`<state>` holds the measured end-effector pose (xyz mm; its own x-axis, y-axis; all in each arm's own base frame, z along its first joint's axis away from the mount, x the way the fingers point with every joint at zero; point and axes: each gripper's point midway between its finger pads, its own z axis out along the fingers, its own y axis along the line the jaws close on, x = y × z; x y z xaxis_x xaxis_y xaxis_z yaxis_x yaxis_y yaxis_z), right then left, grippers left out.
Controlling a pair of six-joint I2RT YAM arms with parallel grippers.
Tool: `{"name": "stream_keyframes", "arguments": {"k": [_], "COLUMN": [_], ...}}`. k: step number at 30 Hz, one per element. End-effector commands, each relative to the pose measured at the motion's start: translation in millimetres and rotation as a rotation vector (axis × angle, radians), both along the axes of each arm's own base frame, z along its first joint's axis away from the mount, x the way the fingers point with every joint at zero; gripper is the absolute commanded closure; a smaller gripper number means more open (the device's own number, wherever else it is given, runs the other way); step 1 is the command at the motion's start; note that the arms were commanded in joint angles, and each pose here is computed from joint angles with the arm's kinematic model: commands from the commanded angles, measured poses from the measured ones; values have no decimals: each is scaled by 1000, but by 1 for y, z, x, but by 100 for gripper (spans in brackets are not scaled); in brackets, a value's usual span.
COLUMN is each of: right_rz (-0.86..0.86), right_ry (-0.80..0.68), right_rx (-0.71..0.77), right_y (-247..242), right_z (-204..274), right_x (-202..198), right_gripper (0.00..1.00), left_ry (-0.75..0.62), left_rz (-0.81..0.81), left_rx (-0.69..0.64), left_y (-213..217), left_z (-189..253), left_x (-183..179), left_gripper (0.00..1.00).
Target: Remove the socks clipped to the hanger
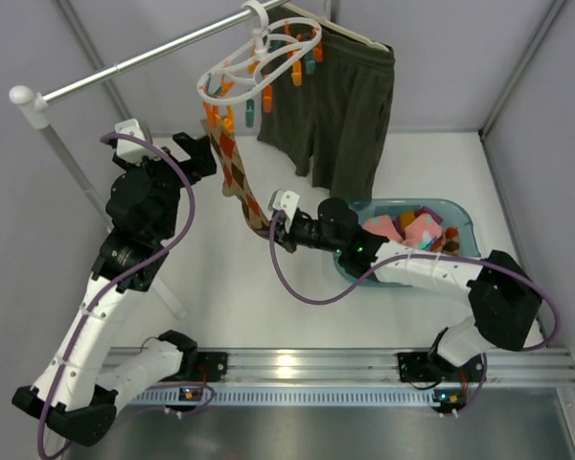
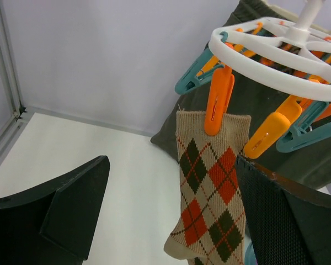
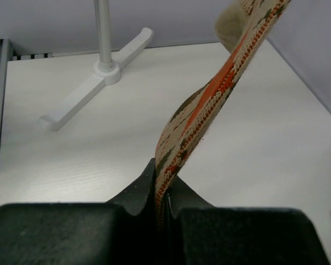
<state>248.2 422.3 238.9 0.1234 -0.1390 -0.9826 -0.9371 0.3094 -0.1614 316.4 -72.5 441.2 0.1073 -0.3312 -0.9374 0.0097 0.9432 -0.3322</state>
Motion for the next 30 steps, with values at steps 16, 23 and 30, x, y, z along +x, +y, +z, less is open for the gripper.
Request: {"name": "stream_keyframes", "arguments": {"k": [16, 23, 30], "right_rz": [169, 236, 292], "right_ry": [78, 125, 135], "right_rx": [-1, -51, -54], "right_y": [-97, -104, -104], "right_z": [60, 63, 67], "right_x": [-25, -37, -45], "right_gripper": [100, 100, 100], "left_ry": [-150, -307, -364], "left_rz": [-710, -849, -960], "left_rx": [-66, -68, -62], "left_y": [-75, -60, -67], "left_z": [8, 32, 49], "left_x": [-10, -6, 6], "left_gripper": [2, 3, 7]}}
